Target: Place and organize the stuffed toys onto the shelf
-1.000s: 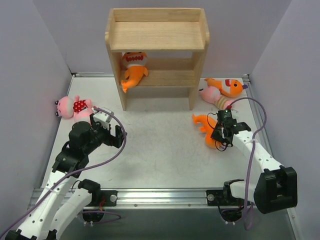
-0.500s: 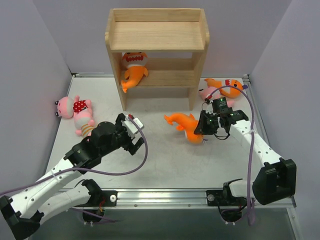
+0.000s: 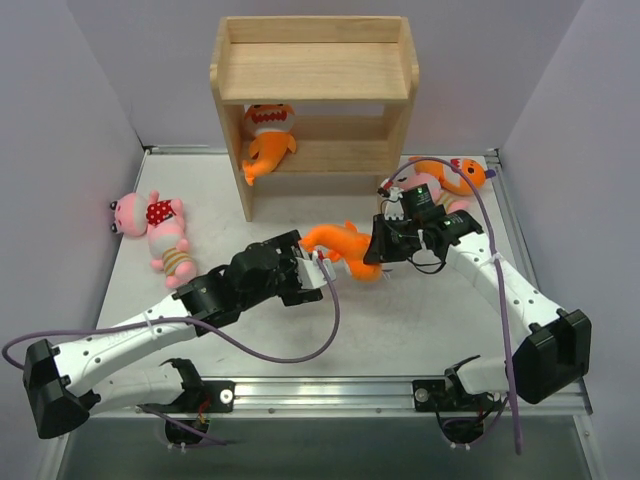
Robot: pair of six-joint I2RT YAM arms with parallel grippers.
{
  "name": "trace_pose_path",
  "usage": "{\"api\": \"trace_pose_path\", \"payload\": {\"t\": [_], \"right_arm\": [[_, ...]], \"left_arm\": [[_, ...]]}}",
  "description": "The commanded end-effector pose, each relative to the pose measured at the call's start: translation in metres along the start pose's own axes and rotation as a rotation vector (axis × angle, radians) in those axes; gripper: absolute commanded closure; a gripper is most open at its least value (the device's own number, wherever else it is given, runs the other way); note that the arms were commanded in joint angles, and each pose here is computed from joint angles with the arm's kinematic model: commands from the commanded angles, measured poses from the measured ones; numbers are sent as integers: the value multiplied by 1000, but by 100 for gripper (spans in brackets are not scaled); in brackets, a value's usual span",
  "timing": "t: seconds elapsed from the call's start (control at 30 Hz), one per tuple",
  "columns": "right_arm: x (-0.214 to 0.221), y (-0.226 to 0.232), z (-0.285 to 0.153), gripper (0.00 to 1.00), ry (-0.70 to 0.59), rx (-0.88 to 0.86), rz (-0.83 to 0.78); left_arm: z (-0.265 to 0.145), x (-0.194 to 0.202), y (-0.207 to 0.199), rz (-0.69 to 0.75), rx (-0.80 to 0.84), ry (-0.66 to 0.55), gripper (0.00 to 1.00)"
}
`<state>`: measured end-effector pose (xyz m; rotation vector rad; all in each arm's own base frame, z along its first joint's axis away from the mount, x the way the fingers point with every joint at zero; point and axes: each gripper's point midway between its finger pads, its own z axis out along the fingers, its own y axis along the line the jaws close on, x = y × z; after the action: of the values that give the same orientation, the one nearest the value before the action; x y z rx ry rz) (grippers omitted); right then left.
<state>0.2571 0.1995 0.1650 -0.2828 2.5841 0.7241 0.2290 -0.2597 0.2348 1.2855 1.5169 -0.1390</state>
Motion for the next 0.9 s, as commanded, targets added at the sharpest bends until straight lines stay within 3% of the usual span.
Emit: {"api": "trace_pose_path", "payload": {"t": [0.0, 0.37, 0.7, 0.87], "right_arm": [[-7, 15, -8, 100, -4, -39, -45], [1, 35, 1, 100, 28, -65, -102], [-1, 44, -1, 100, 14, -84, -122], [1, 51, -2, 100, 18, -116, -129]], "left_arm": [[6, -28, 16, 123, -48, -58, 2], [35, -37, 28, 261, -99, -21, 4], [54, -16, -8, 288, 69, 64, 4], [62, -1, -10, 301, 55, 110, 4]]}}
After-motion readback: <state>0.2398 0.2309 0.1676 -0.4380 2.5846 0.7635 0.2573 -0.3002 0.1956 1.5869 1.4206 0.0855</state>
